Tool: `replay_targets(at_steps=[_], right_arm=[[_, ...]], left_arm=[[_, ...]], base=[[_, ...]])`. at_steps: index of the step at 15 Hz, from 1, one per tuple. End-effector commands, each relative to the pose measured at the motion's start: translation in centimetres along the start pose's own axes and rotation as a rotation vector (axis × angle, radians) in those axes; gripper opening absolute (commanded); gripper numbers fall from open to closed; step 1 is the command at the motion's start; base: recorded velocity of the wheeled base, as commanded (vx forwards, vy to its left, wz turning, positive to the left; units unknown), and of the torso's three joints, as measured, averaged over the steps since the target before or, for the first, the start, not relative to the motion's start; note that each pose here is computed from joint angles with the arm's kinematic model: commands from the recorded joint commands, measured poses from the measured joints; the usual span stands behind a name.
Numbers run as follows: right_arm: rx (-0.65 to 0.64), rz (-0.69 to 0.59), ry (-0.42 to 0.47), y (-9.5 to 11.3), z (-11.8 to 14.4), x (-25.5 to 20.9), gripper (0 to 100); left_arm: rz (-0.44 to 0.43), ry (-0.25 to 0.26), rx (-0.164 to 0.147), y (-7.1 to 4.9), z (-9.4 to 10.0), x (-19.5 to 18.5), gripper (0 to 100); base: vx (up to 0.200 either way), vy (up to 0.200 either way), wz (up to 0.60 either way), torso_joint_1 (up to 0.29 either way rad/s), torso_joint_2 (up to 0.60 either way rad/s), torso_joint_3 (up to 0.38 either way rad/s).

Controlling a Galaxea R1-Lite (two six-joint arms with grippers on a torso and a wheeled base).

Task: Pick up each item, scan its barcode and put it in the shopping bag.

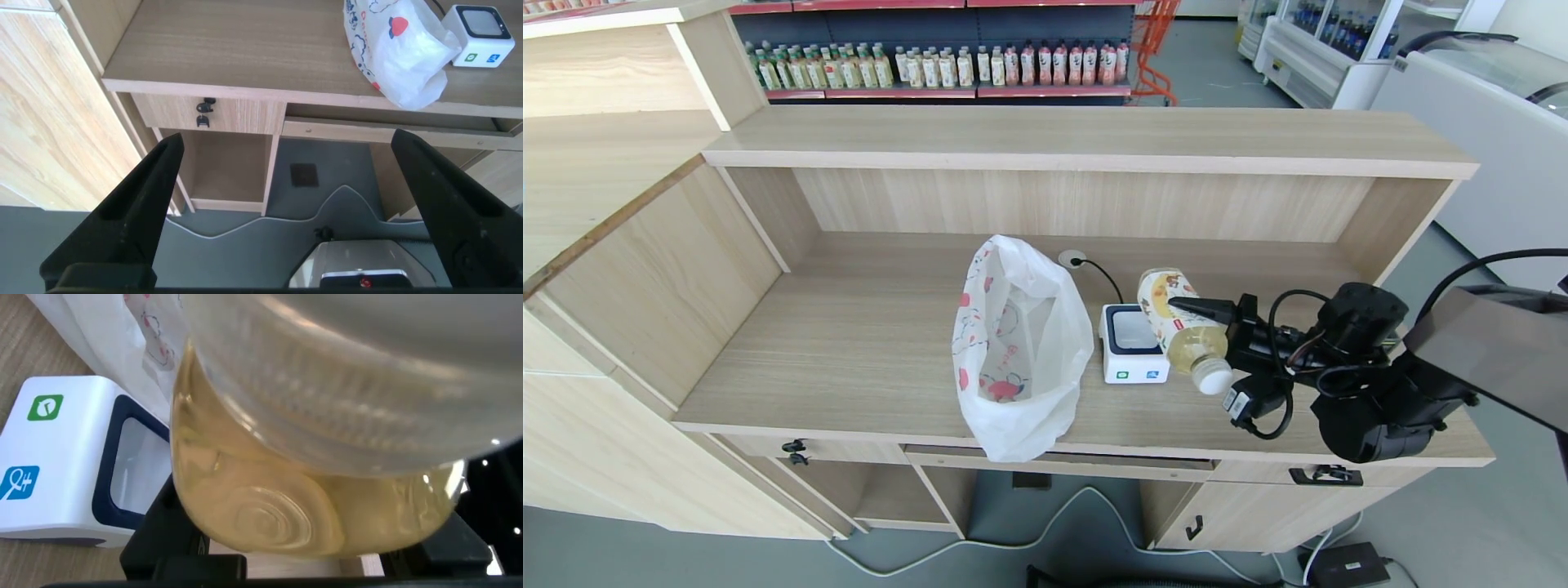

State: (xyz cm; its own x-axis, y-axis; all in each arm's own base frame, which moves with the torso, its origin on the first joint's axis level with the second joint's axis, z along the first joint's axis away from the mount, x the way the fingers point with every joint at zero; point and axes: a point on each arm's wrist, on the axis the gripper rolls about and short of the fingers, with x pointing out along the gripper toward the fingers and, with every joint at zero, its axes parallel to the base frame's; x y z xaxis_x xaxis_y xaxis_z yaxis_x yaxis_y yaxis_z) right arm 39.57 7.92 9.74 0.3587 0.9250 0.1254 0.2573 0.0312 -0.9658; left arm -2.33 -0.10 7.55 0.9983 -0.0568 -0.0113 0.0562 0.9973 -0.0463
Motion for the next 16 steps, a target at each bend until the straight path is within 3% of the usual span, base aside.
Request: replay_targets(at_steps=[1, 12, 14, 16], right_arm=[[0.008, 0.005, -0.002, 0.5, 0.0, 0.0, 0], [0.025, 0.006, 0.001, 0.6, -0.1, 0.0, 0], [0.040, -0.010, 0.027, -1.2, -0.4, -0.7, 0], [0.111, -0.040, 0.187, -6.7, -0.7, -2.7, 0]], left_arm=[[0.000, -0.001, 0.000, 0.0, 0.0, 0.0, 100], [0.000, -0.001, 0.000, 0.0, 0.0, 0.0, 100], [0.000, -0.001, 0.000, 0.0, 0.0, 0.0, 100], [0.000, -0.001, 0.000, 0.0, 0.0, 0.0, 100]], base=[[0.000, 0.000, 0.00, 0.000, 0.00, 0.000], [0.000, 0.000, 0.00, 0.000, 0.00, 0.000], [0.000, 0.000, 0.00, 0.000, 0.00, 0.000], [0.000, 0.000, 0.00, 0.000, 0.00, 0.000]])
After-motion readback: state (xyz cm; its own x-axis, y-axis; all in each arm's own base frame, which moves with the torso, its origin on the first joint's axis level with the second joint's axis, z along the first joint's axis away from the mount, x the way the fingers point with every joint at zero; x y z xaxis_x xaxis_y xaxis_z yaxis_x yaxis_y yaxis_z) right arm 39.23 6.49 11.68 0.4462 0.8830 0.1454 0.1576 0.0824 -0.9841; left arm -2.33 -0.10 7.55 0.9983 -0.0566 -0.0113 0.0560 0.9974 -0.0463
